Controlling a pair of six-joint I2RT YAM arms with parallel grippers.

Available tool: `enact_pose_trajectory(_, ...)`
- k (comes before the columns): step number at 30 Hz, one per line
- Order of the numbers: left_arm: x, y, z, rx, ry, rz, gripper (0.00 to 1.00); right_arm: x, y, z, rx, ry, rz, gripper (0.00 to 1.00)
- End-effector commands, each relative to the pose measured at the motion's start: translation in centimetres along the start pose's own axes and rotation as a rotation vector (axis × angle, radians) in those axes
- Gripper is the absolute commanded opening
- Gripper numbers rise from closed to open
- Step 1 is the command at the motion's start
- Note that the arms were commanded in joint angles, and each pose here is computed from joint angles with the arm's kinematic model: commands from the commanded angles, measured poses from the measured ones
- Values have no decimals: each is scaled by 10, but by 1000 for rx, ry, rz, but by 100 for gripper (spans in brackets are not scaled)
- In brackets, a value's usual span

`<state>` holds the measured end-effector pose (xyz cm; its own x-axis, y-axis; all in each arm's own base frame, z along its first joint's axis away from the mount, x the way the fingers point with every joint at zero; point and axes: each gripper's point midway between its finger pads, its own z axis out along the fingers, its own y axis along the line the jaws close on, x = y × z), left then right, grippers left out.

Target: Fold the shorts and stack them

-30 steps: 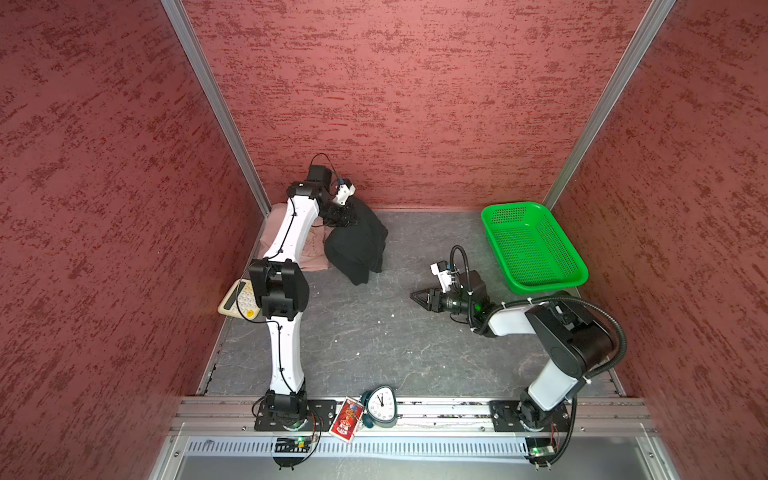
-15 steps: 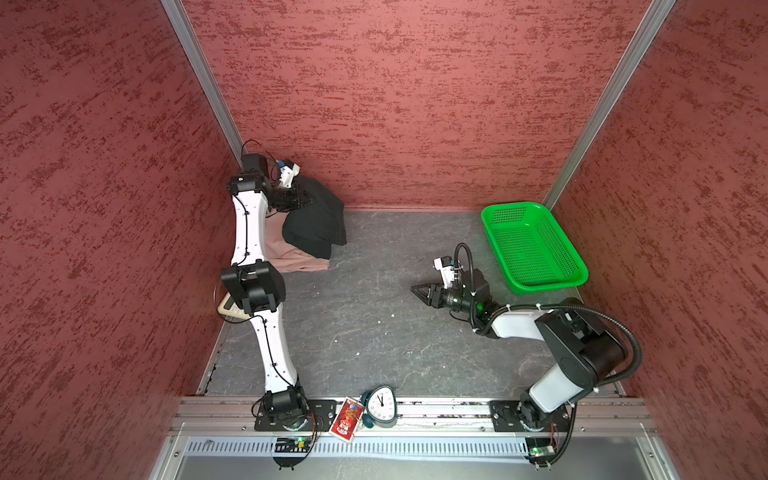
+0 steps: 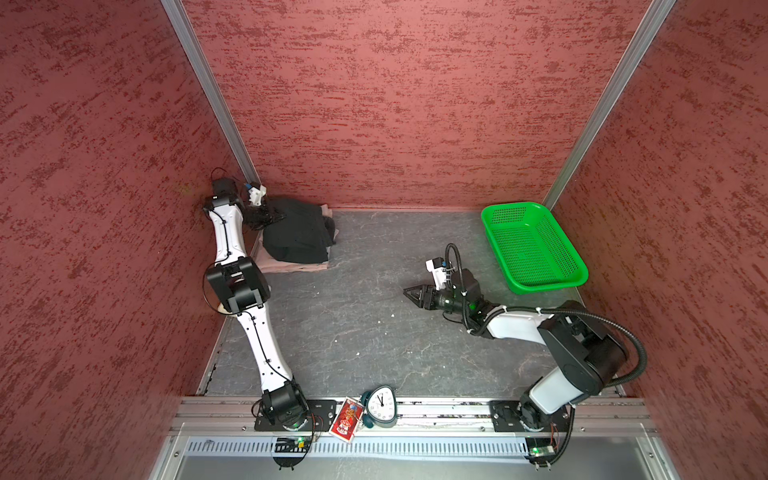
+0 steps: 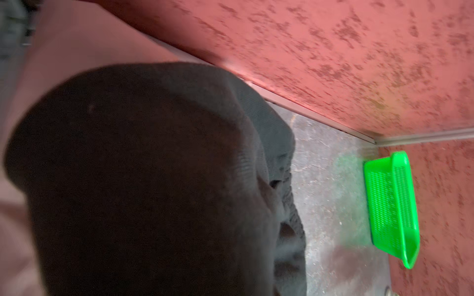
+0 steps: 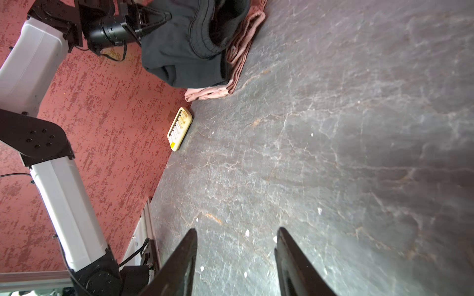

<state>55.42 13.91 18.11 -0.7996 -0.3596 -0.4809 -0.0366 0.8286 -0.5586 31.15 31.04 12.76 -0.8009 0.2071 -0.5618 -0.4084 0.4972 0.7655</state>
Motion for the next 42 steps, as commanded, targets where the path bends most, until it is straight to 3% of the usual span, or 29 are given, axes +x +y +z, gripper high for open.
enact_pose_trajectory(1, -9, 22, -12, -95, -39, 26, 75, -7, 1, 7, 16, -14, 5, 57)
enact_pose_trajectory(2, -8, 28, -16, -126, -36, 16, 100, -7, 1, 8, 21, -10, 0, 59)
enact_pose_trajectory(7, -13, 32, -42, -283, -59, 9, 99, -17, 1, 7, 74, -18, -57, 64)
enact_pose_trajectory(13, -26, -24, -76, -488, -129, 163, 99, -39, 4, -5, 169, -64, -146, 68)
enact_pose_trajectory(15, -29, -53, -86, -524, -183, 238, 99, -56, 5, -16, 221, -117, -203, 69)
enact_pose_trajectory(17, -28, -80, -99, -527, -275, 286, 99, -82, 2, -32, 308, -181, -260, 78)
enact_pose_trajectory(21, -19, -119, -133, -405, -522, 306, 99, -132, -8, -74, 451, -292, -321, 91)
enact_pose_trajectory(24, -17, -100, -157, -484, -634, 278, 99, -159, -12, -98, 463, -341, -331, 97)
enact_pose_trajectory(27, -16, -69, -155, -508, -545, 187, 99, -169, -11, -110, 489, -353, -369, 99)
enact_pose_trajectory(30, 2, -79, -145, -484, -475, 203, 99, -177, -17, -133, 541, -399, -373, 99)
enact_pose_trajectory(33, 24, -106, -147, -472, -564, 292, 99, -183, -37, -166, 607, -479, -339, 99)
enact_pose_trajectory(37, 72, -126, -139, -314, -670, 218, 99, -188, -84, -218, 793, -583, -257, 99)
enact_pose_trajectory(39, 110, -121, -115, -280, -669, 214, 99, -183, -106, -242, 903, -635, -228, 99)
enact_pose_trajectory(42, 165, -95, -80, -343, -639, 213, 99, -163, -134, -267, 1004, -684, -211, 99)
